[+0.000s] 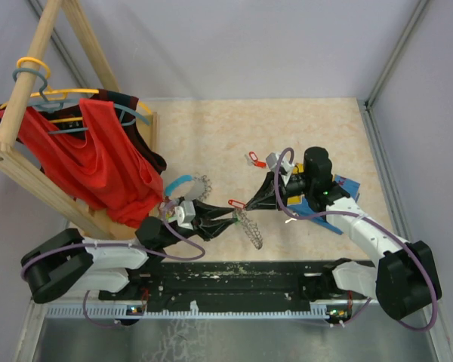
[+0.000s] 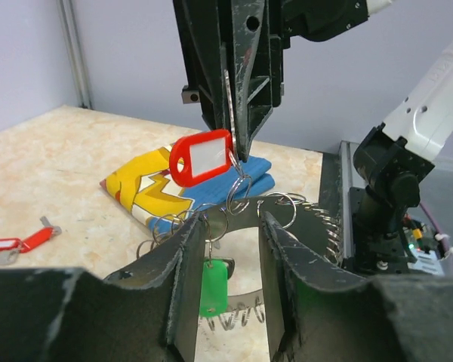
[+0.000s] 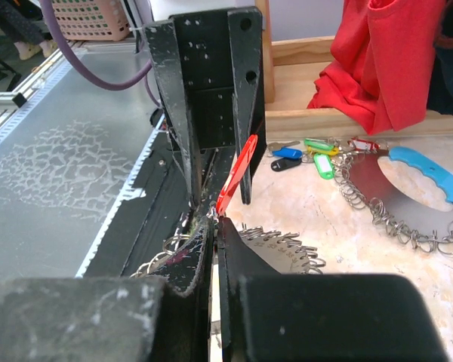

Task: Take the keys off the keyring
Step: Remove the key from the keyring.

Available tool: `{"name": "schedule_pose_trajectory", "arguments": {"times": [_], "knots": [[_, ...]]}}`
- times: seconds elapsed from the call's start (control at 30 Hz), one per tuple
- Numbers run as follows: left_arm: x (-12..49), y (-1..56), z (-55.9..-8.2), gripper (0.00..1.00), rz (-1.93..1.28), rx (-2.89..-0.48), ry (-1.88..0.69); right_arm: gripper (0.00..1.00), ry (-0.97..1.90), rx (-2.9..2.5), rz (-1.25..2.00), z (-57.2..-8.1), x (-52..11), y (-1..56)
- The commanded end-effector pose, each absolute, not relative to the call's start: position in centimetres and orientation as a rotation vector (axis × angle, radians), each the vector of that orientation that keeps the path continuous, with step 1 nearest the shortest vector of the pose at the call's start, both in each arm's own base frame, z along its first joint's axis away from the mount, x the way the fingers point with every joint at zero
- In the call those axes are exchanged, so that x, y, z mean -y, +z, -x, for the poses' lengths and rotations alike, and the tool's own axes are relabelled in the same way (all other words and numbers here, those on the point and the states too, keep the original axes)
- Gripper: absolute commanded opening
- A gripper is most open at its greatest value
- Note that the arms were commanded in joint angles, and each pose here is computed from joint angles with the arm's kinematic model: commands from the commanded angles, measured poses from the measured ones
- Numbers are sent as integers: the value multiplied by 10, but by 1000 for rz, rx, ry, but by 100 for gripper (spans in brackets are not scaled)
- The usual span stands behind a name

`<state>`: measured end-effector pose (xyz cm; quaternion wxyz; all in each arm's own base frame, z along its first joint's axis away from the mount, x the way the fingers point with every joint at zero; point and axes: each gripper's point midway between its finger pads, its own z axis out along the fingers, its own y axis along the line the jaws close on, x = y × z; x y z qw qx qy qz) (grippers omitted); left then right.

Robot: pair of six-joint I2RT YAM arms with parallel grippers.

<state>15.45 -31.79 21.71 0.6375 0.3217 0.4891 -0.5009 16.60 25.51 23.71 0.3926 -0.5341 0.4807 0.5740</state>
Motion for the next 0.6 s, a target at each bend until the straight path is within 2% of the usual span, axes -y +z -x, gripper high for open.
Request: {"name": "schedule_pose_trajectory", "arguments": {"times": [0.0, 0.23, 0.57], "knots": [[318, 228, -156, 41, -841, -1043, -1036, 0, 1403, -1072, 1417, -162, -253, 269], [326, 231, -155, 42, -937, -1053, -1011, 0, 1406, -1073, 1418, -162, -253, 269], [335, 232, -153, 36, -963, -1054, -1041, 0, 1408, -1077, 1417, -162, -253, 267]]}}
